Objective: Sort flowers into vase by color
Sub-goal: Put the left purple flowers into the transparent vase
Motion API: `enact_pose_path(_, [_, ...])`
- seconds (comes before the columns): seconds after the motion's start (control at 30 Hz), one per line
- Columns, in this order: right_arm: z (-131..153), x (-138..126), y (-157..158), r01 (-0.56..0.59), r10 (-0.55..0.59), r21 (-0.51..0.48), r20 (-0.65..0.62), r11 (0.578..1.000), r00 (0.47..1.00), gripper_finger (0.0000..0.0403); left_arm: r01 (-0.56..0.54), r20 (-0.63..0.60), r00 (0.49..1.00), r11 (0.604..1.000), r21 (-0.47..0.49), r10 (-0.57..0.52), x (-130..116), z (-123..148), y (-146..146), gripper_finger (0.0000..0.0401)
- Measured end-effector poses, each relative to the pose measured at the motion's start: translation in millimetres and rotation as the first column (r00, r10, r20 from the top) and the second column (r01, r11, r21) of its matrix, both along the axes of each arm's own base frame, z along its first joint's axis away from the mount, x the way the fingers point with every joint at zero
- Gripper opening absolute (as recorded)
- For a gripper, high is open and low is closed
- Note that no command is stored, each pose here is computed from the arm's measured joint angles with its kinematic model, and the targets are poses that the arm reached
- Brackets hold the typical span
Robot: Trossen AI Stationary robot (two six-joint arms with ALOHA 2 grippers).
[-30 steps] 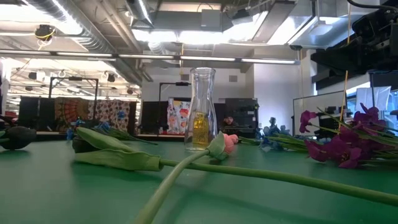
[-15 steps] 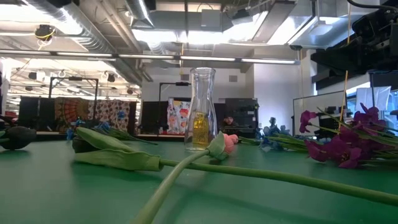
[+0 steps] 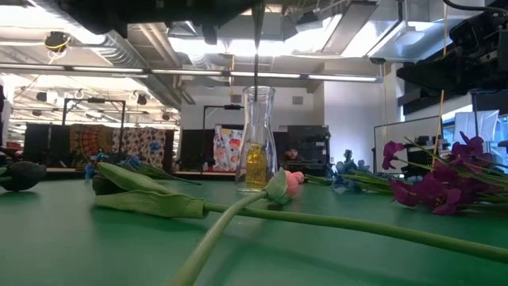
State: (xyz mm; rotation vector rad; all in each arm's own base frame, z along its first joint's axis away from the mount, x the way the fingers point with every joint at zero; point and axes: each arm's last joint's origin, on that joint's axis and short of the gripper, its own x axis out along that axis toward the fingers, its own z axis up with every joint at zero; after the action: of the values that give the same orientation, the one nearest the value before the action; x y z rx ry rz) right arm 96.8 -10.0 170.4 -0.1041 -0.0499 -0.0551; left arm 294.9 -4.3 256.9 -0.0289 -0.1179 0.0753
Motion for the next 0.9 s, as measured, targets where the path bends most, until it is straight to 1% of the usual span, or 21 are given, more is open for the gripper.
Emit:
enact_pose_path(0.17, [0,0,0,0.0,0.0,0.0,0.0,1.0,1.0,0.0003,-0.001,0.003,1.0,1.0,-0.002,0.001,0,0,0,0.0011])
enact_pose_path(0.33, [0,0,0,0.0,0.0,0.0,0.0,1.0,1.0,0.0003,-0.013,-0.042,0.999,1.0,-0.023,0.012,0,-4,-1,0.0022])
enact_pose_path(0.5, [0,0,0,0.0,0.0,0.0,0.0,1.0,1.0,0.0003,-0.022,-0.101,0.995,0.999,-0.042,0.017,0,-9,-1,0.0061])
enact_pose_path(0.8, [0,0,0,0.0,0.0,0.0,0.0,1.0,1.0,0.0003,-0.04,-0.127,0.991,0.998,-0.05,0.034,0,-12,0,0.0128])
enact_pose_path(0.9, [0,0,0,0.0,0.0,0.0,0.0,1.0,1.0,0.0003,-0.042,-0.166,0.986,0.998,-0.047,0.034,-2,-14,0,0.0147])
